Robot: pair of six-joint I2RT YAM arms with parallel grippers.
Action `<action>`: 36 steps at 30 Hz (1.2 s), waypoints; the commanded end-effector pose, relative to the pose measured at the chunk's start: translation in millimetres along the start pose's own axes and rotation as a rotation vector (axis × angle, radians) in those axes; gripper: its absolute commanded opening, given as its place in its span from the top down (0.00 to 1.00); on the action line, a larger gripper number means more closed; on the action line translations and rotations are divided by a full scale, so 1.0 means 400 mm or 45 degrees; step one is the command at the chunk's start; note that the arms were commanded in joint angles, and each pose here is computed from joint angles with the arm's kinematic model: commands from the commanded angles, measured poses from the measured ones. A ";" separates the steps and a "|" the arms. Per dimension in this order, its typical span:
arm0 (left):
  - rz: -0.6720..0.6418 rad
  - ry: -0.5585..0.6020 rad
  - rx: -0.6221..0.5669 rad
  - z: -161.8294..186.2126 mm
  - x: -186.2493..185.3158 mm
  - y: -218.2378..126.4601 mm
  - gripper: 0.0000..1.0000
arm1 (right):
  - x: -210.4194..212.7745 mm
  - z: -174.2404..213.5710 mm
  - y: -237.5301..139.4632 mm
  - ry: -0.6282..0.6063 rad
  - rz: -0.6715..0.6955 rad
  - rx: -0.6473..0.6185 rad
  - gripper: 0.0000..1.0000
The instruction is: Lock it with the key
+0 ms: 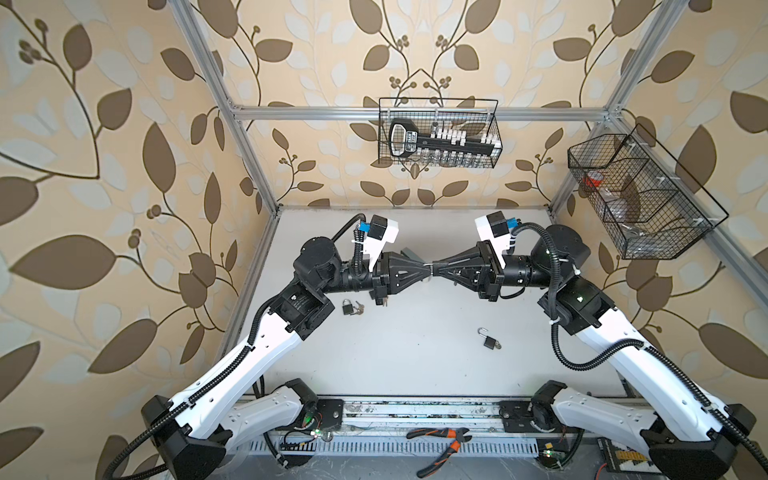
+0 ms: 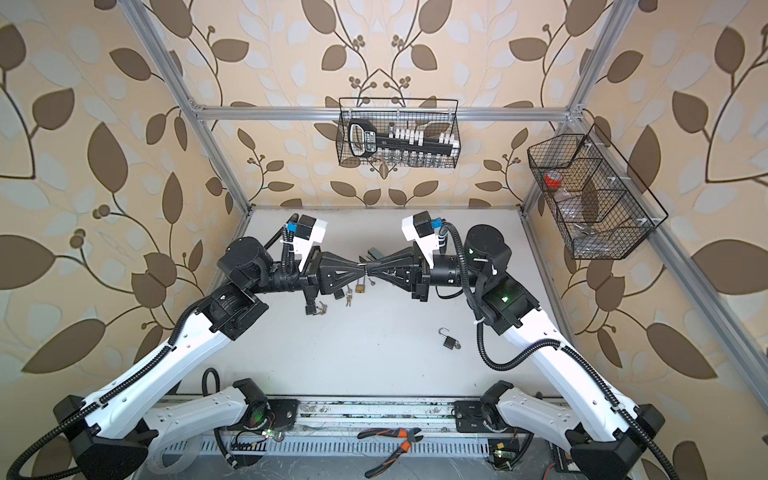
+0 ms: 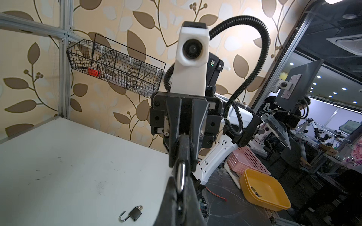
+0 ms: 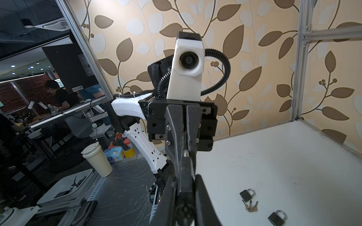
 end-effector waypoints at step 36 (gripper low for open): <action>0.041 0.075 0.199 -0.033 0.002 -0.090 1.00 | -0.018 0.019 -0.045 0.152 -0.079 -0.008 0.45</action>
Point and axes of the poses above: each gripper's point midway between its finger pads, its own y axis out along the fingers, its own x axis along the line the jaws close on, z = x × y, the point moved 4 cm from there along -y, back along the fingers, and after that the axes turned 8 degrees about -y, right-handed, at the moved point
